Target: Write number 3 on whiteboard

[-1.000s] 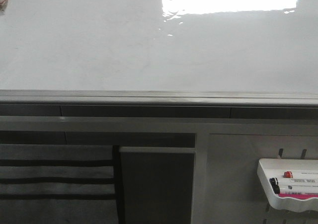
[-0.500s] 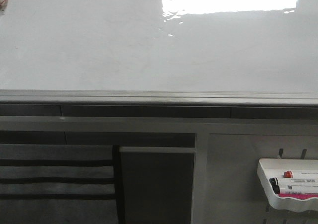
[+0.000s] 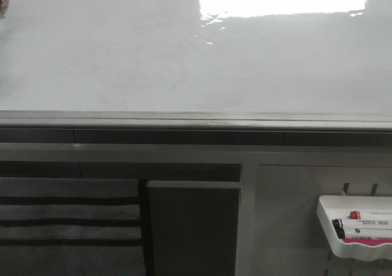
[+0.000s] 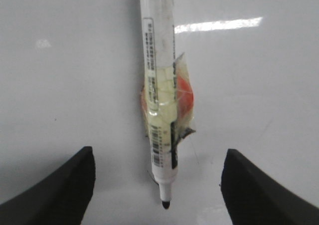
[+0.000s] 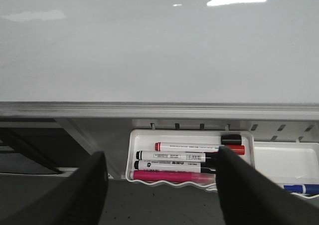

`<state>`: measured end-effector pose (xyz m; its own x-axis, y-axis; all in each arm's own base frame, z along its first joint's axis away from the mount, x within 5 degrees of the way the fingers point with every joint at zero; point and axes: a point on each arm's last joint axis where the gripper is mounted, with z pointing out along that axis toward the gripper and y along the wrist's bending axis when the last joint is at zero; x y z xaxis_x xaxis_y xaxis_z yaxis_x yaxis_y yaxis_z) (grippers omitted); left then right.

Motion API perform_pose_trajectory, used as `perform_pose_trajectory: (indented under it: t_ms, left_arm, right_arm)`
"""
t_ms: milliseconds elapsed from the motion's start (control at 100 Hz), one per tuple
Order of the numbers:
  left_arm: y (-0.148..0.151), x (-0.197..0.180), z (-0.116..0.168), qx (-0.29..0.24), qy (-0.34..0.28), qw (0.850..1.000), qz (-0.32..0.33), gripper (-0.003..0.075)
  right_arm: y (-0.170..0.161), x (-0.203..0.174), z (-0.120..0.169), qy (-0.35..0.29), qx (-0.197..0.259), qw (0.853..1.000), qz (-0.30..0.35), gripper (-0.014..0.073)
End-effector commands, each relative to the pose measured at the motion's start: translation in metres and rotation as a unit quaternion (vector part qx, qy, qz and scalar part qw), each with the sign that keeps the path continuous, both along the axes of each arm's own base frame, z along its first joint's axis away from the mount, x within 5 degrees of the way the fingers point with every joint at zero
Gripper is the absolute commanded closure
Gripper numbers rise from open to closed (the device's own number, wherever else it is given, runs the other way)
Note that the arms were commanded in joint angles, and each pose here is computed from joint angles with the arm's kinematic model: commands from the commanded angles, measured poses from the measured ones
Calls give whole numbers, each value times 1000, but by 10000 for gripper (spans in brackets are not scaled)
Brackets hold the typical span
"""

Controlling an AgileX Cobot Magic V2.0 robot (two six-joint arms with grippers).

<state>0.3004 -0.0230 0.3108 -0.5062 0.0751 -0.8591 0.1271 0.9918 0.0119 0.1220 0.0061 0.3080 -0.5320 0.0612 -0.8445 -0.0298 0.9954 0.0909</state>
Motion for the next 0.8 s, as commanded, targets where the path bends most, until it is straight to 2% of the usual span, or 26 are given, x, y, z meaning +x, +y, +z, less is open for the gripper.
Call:
perform_pose_trajectory:
  t_ms: [0,280,570,790]
  left_arm:
    - [-2,11,22,-3,-59,998,3,230]
    - [-3,26,11,0,-36,999,1,244]
    - [-3,26,12,0,-37,999,1,535]
    - [-4,22,14,-1,-29,1000,-2,645]
  right_arm:
    - [-2,5,16,-48,-7,999,-6,176]
    - [-2,5,16,-48,-7,999,-6,176]
    - [-2,4,16,-47,-7,999,-6,176]
    - [-2,5,17,-52,-7,999,-7,176]
